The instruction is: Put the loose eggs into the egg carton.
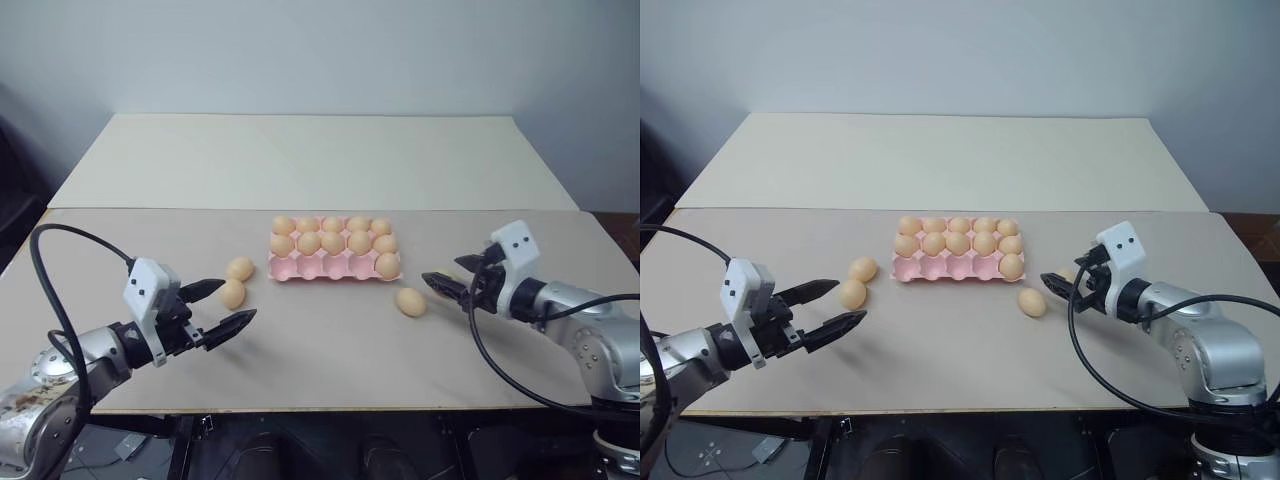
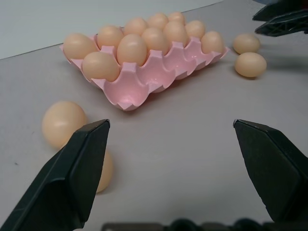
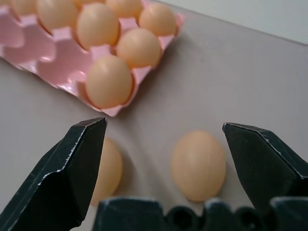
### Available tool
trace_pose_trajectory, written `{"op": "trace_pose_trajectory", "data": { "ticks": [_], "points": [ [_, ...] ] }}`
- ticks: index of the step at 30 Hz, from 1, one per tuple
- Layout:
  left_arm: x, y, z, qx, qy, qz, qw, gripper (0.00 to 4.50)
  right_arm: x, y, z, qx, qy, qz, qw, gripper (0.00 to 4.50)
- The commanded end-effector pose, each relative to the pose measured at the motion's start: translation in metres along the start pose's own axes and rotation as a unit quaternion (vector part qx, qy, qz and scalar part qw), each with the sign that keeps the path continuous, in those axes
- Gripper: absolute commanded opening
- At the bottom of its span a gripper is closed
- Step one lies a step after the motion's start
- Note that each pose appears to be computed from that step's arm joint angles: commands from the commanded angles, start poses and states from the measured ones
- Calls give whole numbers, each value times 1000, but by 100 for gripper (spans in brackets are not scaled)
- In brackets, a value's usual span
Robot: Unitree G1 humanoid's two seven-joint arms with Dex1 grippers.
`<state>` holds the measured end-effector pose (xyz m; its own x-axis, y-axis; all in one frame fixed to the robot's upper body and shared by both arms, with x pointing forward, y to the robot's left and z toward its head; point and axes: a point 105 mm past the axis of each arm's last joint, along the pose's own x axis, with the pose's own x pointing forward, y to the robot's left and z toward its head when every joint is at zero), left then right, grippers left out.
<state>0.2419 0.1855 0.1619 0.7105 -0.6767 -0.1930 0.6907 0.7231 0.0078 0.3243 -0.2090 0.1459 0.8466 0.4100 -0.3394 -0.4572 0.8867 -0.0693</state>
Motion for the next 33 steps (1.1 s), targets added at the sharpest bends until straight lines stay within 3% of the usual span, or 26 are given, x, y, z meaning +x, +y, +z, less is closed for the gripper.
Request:
{"op": "trace_pose_trajectory", "data": {
  "ticks": [1, 13, 30, 33],
  "points": [
    [1, -7, 12, 21, -21, -8, 1000, 448, 3, -15, 11, -9, -18, -51, 998, 450],
    [-2, -6, 13, 22, -26, 12, 999, 448, 15, -6, 2, 12, 11, -25, 1000, 450],
    [-2, 1, 19, 29, -36, 31, 998, 448, 21, -13, -23, 29, 53, -49, 997, 450],
    [-2, 2, 20, 31, -36, 34, 998, 450, 20, -16, -29, 30, 57, -59, 996, 386]
  ]
}}
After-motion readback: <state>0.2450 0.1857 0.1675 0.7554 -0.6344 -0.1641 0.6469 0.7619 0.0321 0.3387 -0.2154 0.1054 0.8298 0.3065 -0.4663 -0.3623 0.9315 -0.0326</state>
